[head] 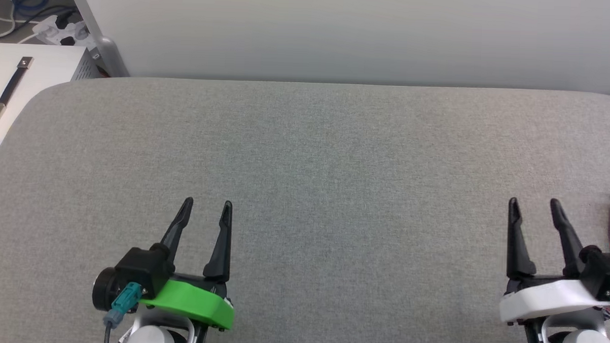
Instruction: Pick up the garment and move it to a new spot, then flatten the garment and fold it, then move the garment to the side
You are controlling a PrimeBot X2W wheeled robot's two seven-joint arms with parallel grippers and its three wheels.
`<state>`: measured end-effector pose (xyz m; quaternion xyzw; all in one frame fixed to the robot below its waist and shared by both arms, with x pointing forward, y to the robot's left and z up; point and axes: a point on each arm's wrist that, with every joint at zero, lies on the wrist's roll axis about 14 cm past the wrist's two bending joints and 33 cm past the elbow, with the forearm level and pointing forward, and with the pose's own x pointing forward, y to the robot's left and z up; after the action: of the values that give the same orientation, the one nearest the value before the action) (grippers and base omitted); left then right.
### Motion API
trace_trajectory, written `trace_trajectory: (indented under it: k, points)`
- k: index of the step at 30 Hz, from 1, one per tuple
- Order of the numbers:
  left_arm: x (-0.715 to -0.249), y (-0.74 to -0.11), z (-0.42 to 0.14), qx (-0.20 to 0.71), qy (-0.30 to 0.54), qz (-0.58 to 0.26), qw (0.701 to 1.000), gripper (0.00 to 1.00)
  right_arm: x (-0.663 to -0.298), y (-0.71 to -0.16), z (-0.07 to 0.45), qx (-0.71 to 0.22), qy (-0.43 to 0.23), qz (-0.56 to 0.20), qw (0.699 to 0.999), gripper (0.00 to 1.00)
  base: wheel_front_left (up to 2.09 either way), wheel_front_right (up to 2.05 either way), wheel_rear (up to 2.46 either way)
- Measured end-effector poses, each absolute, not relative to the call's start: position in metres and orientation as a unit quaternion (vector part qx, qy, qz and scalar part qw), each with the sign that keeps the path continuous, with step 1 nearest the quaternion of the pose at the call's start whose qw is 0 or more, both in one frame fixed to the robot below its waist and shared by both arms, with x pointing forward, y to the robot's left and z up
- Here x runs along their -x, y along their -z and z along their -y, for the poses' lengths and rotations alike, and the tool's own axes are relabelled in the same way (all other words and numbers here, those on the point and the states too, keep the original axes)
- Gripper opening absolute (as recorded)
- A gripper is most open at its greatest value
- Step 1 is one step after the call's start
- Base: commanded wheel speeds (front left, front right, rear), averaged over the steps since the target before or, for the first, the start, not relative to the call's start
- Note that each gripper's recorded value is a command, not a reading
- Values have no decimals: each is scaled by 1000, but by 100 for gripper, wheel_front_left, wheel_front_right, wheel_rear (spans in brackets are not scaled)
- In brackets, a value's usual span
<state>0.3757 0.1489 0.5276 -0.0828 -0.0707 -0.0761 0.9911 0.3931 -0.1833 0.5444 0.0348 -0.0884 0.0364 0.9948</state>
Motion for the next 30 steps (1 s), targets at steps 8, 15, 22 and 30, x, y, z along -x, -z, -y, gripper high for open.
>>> trace_trajectory:
  k: [8,15,22,30]
  points:
    - [-371,-531,-151,84,72,76,991,100,-386,-544,179,-40,-40,92,994,100,0,0,0]
    - [-367,-530,-153,84,70,74,991,100,-383,-544,178,-42,-41,93,994,100,0,0,0]
    - [-368,-529,-153,84,69,73,991,100,-383,-541,174,-47,-45,90,994,100,0,0,0]
    - [-369,-528,-153,84,69,72,992,100,-385,-539,173,-49,-45,87,994,100,0,0,0]
